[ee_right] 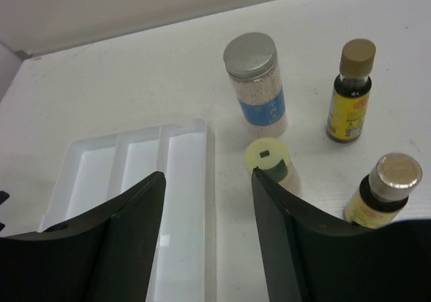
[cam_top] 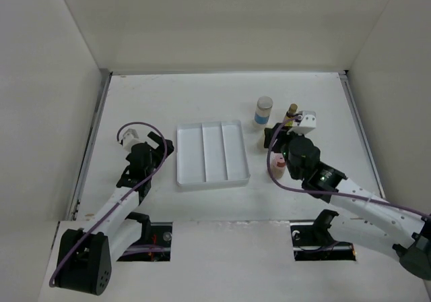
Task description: Organize the condiment bottles
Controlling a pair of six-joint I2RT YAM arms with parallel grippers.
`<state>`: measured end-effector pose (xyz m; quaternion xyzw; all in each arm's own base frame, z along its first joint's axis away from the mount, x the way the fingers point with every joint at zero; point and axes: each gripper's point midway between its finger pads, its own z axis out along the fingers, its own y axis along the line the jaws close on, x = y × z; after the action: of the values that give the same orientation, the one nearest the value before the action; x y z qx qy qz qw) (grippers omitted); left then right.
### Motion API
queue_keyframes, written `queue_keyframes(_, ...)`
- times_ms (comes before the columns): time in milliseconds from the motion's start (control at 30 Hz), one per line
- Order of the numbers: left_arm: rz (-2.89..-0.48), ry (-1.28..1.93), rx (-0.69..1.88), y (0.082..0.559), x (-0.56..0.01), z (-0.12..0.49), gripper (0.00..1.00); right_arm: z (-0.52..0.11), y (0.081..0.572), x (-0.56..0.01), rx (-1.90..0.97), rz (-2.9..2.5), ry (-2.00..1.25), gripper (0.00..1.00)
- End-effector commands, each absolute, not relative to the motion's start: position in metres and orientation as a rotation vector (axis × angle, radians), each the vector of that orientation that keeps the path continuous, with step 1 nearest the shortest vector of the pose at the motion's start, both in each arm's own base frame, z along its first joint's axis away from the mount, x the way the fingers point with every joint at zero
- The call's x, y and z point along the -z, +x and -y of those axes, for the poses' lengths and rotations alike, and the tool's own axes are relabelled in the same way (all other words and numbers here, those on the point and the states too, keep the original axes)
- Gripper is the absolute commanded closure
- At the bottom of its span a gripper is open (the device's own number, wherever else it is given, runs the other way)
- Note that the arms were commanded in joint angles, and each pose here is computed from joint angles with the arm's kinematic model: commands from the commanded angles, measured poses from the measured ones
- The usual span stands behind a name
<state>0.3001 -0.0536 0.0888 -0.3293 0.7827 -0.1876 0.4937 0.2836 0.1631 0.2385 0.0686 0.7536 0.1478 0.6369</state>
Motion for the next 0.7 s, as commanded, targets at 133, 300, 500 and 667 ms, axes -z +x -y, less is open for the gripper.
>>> queue_keyframes(133,-1.825,-0.761,0.485,0.31,-0.111,0.055,0.0,-0.176,0.318,-0.287,-0.384,-1.63,0.148,0.54)
queue_keyframes(300,-1.801,-0.755,0.496,0.31,-0.116,0.055,0.0,-0.174,0.345,-0.287,-0.384,-1.666,0.146,0.72)
queue_keyframes(500,-1.813,-0.743,0.509,0.31,-0.113,0.061,0.0,-0.168,0.395,-0.271,-0.27,-1.763,0.138,0.41)
queue_keyframes(667,-1.806,-0.74,0.51,0.309,-0.112,0.06,0.0,-0.169,0.44,-0.253,-0.168,-1.822,0.11,0.13)
